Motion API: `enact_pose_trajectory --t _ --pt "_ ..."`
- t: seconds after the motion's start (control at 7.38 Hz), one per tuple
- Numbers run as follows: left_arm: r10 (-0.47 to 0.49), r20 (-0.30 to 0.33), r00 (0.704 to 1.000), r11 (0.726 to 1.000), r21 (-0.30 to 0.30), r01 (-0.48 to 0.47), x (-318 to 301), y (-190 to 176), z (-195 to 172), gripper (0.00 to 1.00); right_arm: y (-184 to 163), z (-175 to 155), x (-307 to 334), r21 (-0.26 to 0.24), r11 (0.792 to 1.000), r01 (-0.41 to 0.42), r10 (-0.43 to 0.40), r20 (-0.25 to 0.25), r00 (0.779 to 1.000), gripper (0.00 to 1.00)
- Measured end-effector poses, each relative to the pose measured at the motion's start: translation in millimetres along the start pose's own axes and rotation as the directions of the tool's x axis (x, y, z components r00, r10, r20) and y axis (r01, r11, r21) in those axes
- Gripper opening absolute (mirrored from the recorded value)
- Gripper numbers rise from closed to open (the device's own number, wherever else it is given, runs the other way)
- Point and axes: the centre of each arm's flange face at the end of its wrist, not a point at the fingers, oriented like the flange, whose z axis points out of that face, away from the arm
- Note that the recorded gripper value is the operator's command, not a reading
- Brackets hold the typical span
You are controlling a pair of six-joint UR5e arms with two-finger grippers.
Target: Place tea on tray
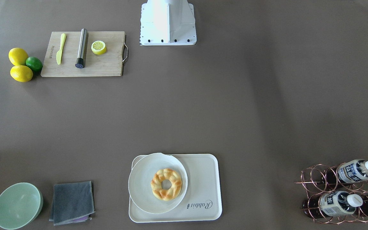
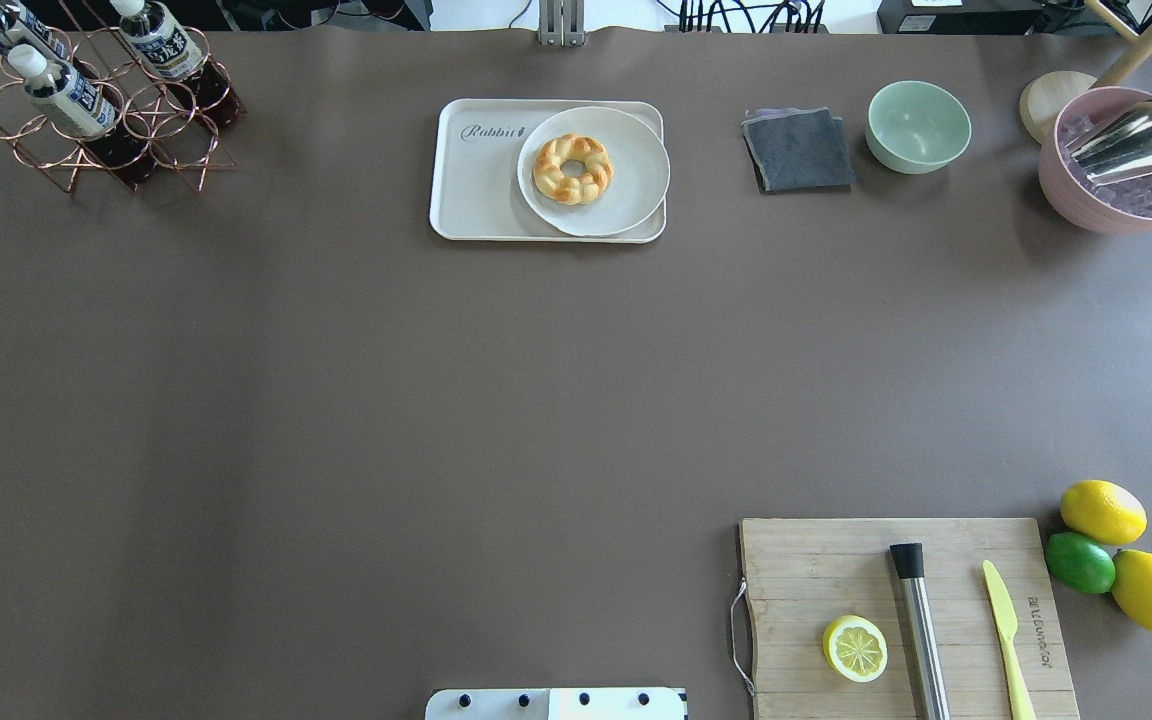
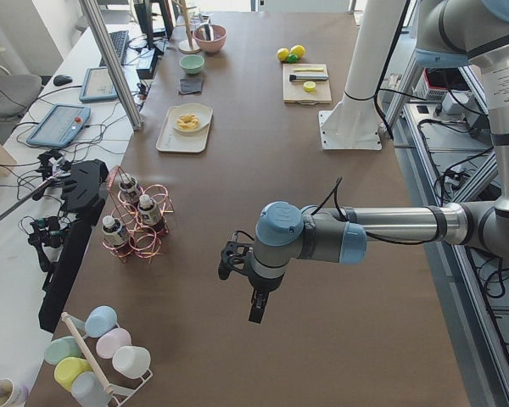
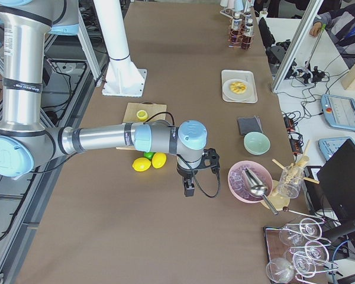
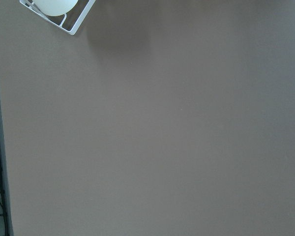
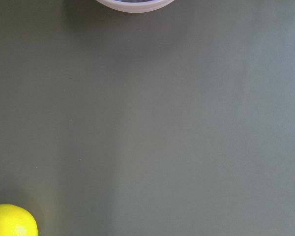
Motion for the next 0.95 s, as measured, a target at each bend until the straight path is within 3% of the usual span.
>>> enact_pose_trajectory --t 0.95 --pt "0.015 0.002 1.0 1.0 0.015 -0.015 3.2 -4.8 -1.2 0.98 1.9 1.1 3.1 -0.003 1.0 0.02 -0.02 -0.024 0.999 1.0"
